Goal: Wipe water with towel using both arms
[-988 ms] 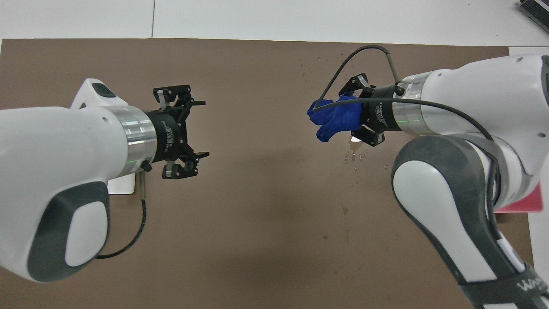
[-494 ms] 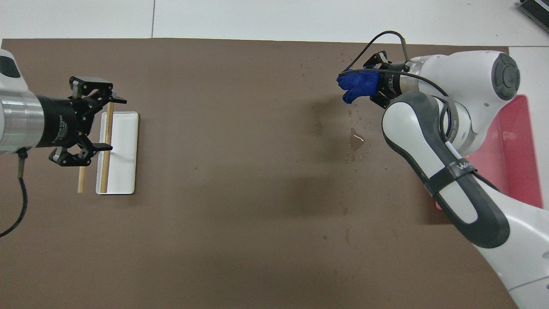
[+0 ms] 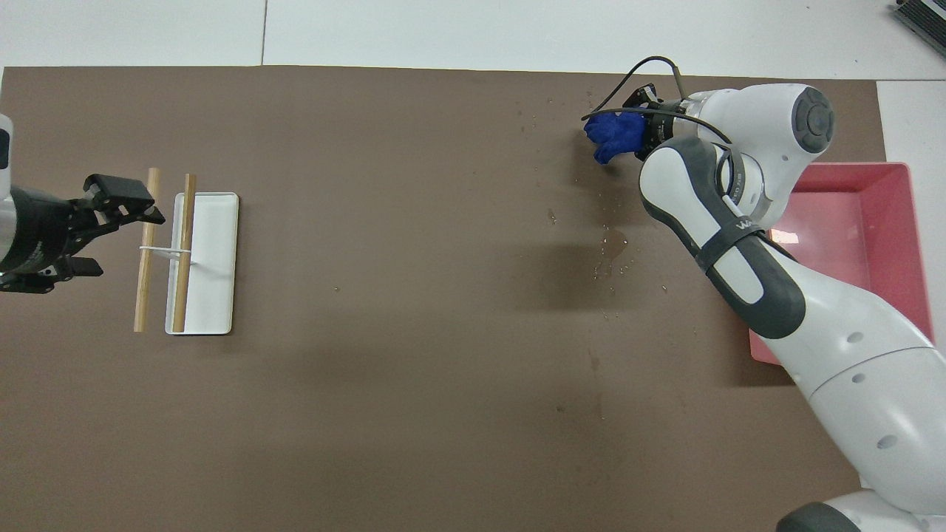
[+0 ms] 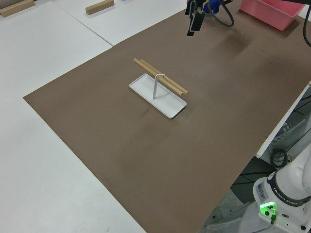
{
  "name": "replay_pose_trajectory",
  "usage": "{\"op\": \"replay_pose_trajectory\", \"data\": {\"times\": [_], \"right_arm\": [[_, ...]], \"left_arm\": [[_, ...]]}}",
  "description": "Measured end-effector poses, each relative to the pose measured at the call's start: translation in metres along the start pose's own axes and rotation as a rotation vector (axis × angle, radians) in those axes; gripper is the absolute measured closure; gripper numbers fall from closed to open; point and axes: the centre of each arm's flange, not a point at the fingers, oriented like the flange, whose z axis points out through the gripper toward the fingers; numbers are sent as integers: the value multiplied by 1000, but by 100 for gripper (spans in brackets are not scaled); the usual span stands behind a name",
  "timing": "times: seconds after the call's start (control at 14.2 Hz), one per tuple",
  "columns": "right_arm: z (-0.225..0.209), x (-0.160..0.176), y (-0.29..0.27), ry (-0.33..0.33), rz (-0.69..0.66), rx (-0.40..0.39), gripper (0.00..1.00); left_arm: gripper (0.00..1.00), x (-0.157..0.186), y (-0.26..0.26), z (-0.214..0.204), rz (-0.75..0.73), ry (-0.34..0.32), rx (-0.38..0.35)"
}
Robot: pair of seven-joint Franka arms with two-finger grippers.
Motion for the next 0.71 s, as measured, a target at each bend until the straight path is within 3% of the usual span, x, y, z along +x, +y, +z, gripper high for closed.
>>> {"op": "replay_pose_trajectory", "data": {"times": [0.28, 0.49, 0.71], "right_arm": [[17, -9, 11, -35, -5, -51, 82], [26, -12, 24, -79, 2, -118, 82], [20, -12, 33, -126, 10, -186, 82]], "left_arm": [[0, 16, -41, -2, 278, -11, 71], [0, 18, -47, 1, 471, 5, 178], [0, 16, -48, 1, 510, -5, 201]]}}
